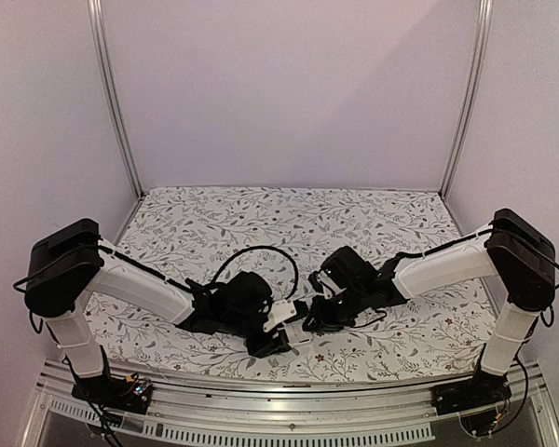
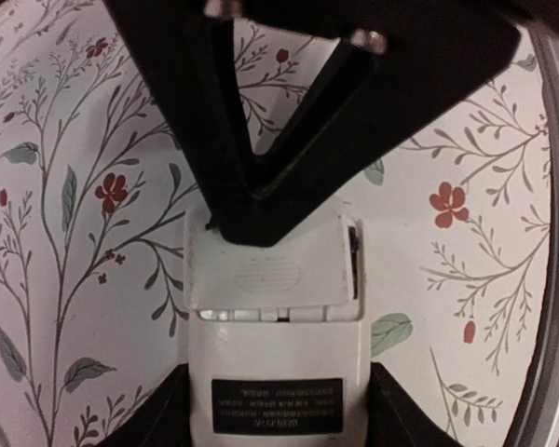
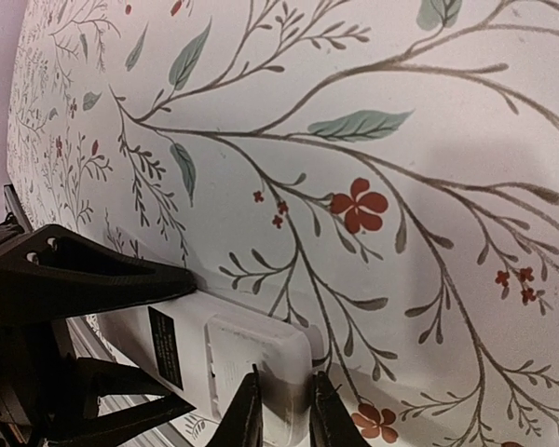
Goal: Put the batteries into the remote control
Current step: Load the battery cover onto the remote control without the battery cover.
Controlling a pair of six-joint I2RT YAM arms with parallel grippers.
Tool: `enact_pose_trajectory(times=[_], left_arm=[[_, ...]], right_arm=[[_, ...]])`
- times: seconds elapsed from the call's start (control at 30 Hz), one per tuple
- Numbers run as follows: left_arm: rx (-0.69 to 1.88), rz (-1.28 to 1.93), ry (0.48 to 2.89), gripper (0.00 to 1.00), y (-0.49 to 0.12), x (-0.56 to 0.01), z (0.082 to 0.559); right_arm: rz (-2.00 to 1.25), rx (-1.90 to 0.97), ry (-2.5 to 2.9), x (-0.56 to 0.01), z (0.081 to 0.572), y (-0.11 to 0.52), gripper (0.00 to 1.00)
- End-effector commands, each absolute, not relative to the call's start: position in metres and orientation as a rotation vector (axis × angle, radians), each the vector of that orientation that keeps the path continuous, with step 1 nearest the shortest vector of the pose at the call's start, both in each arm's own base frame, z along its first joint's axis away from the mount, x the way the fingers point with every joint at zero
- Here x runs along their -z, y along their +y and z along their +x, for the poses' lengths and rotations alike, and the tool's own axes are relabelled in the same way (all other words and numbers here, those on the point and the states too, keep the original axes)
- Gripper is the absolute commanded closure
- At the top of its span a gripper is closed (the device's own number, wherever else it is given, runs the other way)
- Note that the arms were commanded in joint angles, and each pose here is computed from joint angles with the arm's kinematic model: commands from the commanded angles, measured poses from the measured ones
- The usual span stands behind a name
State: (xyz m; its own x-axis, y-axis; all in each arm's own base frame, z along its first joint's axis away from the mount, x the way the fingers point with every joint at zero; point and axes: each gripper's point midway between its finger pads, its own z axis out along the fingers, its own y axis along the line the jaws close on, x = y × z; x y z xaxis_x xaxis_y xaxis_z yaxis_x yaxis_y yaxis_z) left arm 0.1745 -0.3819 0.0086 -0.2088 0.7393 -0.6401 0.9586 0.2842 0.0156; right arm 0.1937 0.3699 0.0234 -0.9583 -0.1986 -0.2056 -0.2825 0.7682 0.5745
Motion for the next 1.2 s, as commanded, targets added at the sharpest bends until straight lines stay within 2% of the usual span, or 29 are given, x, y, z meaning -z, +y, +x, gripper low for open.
enact_pose_trajectory(times=[0.0,0.57,0.77,1.17], left_arm=[[0.462,1.543,2.173,0.57,-0.363,0.036,0.164],[0.468,1.431,2.105,0.61,-0.381,0.024,0.183],[0.446,1.425,2.101,0.61,-0.376,0.024,0.184],[0.395,1.497,2.143,0.62,-0.354,0.037,0.173]], right_arm=[[-0.378,-0.891,2.890,-0.009,0.175,0.373,0.84],[-0.342,-1.145,2.858,-0.025,0.151,0.411,0.82],[-0.327,-1.138,2.862,-0.024,0.152,0.410,0.83],[-0.303,-0.922,2.867,-0.023,0.175,0.376,0.68]])
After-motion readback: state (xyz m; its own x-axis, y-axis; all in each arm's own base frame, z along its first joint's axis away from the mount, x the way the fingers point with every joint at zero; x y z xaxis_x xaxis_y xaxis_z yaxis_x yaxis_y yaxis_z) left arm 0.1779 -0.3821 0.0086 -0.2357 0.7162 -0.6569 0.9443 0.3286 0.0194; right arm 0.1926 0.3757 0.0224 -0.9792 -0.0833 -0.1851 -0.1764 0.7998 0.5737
